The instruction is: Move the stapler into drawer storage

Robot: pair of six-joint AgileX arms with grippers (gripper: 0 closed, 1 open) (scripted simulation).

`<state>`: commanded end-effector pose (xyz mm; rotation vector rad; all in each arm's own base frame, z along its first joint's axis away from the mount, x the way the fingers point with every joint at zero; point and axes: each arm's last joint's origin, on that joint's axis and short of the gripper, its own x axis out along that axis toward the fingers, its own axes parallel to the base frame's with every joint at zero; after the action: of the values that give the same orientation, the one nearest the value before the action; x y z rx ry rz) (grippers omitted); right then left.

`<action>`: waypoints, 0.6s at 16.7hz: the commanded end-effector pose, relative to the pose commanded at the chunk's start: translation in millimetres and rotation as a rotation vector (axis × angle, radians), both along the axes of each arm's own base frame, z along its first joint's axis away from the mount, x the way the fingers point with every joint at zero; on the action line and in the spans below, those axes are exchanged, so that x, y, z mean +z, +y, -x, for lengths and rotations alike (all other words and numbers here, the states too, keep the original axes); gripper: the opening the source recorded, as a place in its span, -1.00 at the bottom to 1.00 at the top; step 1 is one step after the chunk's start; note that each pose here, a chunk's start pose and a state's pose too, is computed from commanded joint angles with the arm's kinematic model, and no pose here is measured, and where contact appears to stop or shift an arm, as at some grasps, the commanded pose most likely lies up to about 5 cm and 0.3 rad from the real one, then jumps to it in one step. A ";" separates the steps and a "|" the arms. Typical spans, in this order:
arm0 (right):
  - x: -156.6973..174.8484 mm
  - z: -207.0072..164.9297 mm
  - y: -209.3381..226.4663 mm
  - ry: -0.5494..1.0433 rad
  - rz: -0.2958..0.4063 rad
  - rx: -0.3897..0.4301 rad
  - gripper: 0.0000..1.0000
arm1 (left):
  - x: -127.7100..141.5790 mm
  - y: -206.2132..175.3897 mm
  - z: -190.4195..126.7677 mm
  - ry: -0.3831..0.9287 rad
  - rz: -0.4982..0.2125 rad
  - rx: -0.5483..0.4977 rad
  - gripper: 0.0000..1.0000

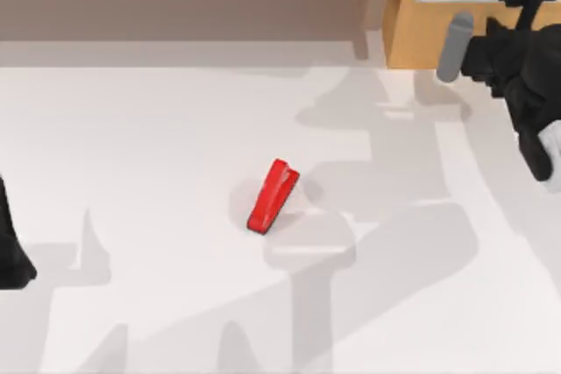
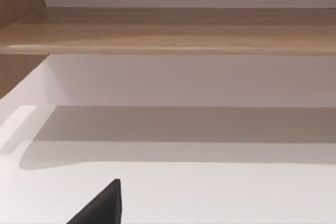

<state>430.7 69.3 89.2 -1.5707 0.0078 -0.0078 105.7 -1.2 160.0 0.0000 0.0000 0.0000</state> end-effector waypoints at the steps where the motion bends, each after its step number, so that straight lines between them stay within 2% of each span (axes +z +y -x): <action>1: 0.0 0.0 0.0 0.000 0.000 0.000 0.25 | 0.0 0.0 0.0 0.000 0.000 0.000 1.00; 9: 0.0 0.0 0.0 0.000 0.000 0.000 -0.96 | 0.0 0.0 0.0 0.000 0.000 0.000 1.00; 10: 0.0 0.0 0.0 0.000 0.000 0.000 -1.00 | 0.0 0.0 0.0 0.000 0.000 0.000 1.00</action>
<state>430.7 69.3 89.2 -1.5707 0.0078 -0.0078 105.7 -1.2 160.0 0.0000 0.0000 0.0000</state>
